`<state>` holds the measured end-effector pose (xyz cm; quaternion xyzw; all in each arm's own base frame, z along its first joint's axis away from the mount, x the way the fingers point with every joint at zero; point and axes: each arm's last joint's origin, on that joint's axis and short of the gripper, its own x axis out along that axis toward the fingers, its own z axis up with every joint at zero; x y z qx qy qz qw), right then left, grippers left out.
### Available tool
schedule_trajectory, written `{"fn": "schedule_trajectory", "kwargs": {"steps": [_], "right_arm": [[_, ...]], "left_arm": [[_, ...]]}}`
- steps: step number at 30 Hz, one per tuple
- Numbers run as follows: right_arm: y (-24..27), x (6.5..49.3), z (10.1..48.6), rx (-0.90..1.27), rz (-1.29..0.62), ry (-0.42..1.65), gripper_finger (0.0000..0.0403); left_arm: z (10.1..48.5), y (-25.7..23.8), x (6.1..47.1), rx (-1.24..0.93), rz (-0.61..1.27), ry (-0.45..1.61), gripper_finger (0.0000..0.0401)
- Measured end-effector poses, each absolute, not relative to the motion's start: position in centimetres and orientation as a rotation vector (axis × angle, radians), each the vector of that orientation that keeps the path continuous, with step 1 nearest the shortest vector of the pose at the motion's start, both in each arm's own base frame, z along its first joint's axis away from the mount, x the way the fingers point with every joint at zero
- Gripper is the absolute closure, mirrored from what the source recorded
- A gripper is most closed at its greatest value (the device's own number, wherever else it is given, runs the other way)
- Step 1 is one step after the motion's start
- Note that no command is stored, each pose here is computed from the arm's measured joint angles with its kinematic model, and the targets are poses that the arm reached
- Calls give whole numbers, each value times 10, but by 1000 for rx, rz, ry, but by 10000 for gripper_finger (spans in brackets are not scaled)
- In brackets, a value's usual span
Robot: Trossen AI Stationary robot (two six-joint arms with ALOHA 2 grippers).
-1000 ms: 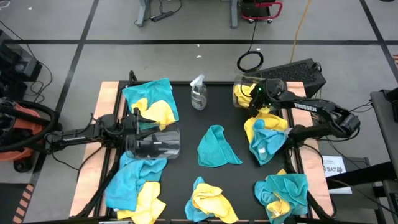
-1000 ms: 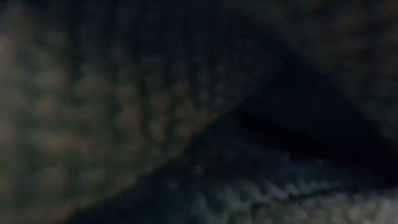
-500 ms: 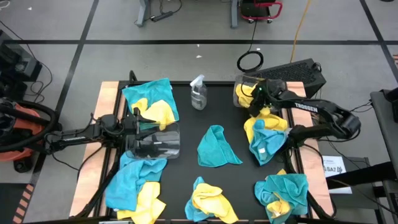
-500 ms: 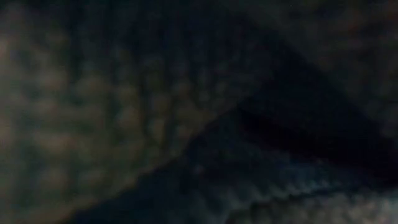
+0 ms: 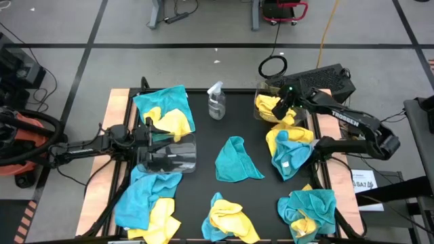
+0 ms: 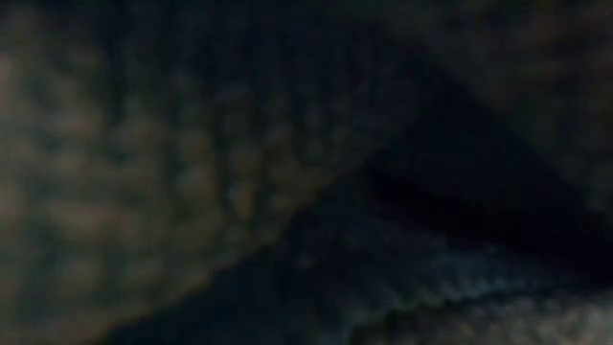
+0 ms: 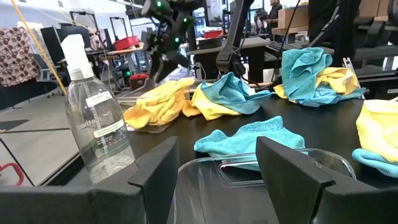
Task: Sort microfiber towel by color & place in baskets
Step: Put the blue towel into the bottom transparent bin
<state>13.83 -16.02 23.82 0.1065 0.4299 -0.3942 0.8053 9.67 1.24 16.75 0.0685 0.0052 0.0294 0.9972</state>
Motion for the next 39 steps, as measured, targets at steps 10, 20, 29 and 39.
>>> {"fn": "schedule_trajectory", "kwargs": {"steps": [10,20,29,39], "right_arm": [[-146,138,279,276,-770,721,163],[-116,143,302,305,-519,543,163],[-82,154,313,291,-326,477,163],[-45,174,322,232,-98,396,163]], "left_arm": [[168,12,97,137,59,8,180],[177,12,96,150,59,-98,180],[183,12,96,156,72,-156,180],[204,13,90,149,126,-375,180]]}}
